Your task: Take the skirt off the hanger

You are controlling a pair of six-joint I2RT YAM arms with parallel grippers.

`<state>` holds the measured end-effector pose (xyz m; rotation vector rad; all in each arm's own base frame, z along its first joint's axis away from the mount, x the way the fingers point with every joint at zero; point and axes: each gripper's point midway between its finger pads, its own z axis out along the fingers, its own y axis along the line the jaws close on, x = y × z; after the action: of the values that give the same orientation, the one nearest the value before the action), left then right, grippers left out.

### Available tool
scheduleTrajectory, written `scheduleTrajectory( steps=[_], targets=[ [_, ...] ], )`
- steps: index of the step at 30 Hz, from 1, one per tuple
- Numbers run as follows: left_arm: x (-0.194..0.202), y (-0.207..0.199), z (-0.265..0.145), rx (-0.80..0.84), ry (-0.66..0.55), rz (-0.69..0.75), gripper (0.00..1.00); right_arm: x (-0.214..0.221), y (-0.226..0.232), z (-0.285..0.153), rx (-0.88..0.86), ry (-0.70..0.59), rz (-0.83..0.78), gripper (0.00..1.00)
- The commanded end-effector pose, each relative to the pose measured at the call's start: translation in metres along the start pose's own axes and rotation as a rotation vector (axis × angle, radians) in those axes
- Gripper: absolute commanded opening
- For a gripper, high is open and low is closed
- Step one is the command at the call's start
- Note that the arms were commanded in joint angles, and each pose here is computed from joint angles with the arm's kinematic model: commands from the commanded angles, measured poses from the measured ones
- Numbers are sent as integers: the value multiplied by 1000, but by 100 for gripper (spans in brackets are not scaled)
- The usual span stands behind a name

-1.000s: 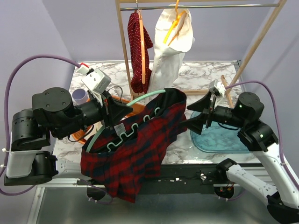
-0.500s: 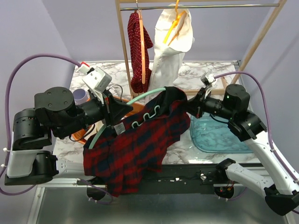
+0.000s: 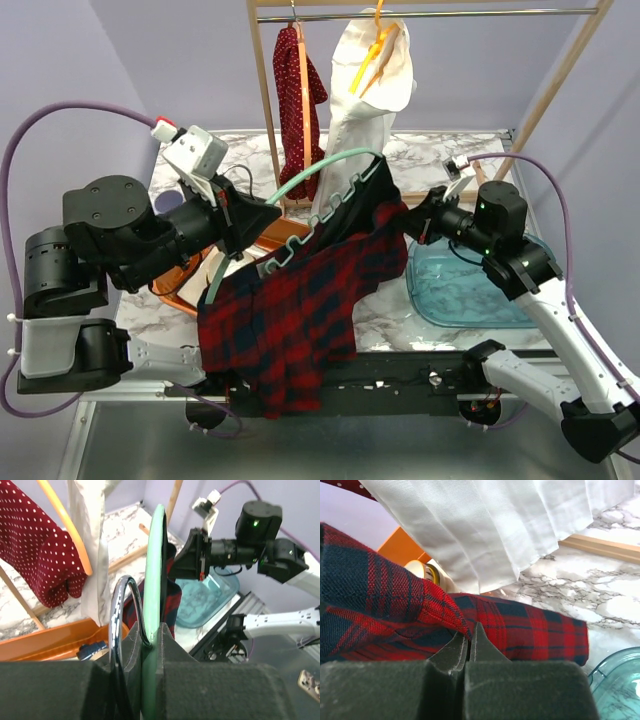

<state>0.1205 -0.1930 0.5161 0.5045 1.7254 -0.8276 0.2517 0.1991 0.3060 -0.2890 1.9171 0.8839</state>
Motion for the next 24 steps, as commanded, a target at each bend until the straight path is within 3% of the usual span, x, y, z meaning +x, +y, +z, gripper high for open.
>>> scheduleTrajectory(
  steps=[1,6,8,9,11,18,19,24],
  targets=[
    [-62,10,-60,69,-265,-138,0,20,-52,-1,190,37,44,1],
    [-76,-3,-55,128,-343,-152,0,6,-1,-18,-43,20,-17,1],
    [-103,-8,-68,180,-473,-207,0,-7,27,-32,-144,22,-44,1],
    [-97,-14,-56,195,-473,-205,0,-15,38,-41,-178,0,-60,0],
    [-122,-22,-68,262,-600,-256,0,-40,62,-57,-245,-76,-80,1],
    [-173,-49,-70,381,-826,-312,0,-143,84,-123,-89,-441,-50,1],
    [-187,-49,-82,407,-903,-345,0,-150,82,-128,-61,-476,-36,1],
    [-205,-47,-87,405,-978,-380,0,-195,78,-160,71,-616,-55,0]
  ],
)
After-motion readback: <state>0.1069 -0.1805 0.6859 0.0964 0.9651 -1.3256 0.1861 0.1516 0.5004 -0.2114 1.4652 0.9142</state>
